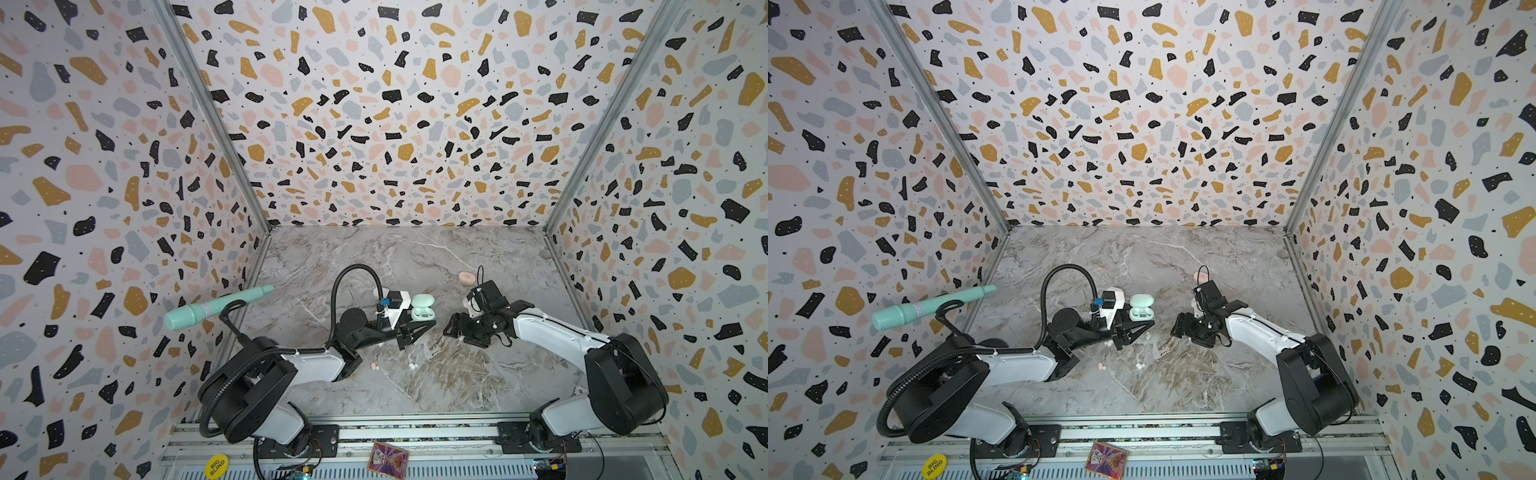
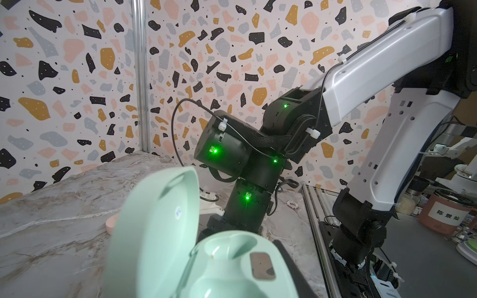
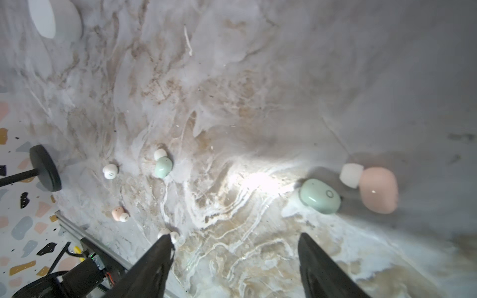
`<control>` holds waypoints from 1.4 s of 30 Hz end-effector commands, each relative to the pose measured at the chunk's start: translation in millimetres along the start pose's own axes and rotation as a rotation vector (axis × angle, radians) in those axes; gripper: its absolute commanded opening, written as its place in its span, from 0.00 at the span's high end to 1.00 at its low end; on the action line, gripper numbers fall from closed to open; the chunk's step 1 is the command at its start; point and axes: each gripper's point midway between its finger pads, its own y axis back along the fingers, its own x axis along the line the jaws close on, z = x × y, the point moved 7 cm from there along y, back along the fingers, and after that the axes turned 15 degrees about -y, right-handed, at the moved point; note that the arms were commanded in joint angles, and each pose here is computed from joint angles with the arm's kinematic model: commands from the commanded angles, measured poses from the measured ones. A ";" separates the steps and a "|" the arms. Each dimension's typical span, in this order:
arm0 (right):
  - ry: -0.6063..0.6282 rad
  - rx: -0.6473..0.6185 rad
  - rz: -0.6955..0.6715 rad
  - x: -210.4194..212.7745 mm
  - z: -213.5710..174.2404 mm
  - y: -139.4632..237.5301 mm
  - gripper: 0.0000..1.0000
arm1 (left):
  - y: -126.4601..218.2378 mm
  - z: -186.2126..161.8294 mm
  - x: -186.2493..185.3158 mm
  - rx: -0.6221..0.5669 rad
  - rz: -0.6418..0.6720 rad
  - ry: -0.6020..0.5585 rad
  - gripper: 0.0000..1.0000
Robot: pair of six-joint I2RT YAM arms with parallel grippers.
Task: Insert the wireless bluetooth earbuds into the charging case
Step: 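Move the right gripper over the mint-green earbud on the table, then lower the open right gripper around the mint-green earbud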
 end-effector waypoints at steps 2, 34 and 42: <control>-0.027 -0.004 -0.096 -14.0 -0.6 -1.3 0.22 | 0.8 15.3 -2.2 -0.056 -0.007 -0.049 0.81; 0.093 0.042 -0.119 18.4 23.7 -39.0 0.23 | 0.8 13.7 -1.3 -0.034 0.002 -0.052 0.81; 0.133 -0.015 -0.282 11.3 31.4 -26.6 0.25 | 1.1 13.7 -1.3 -0.031 0.004 -0.051 0.81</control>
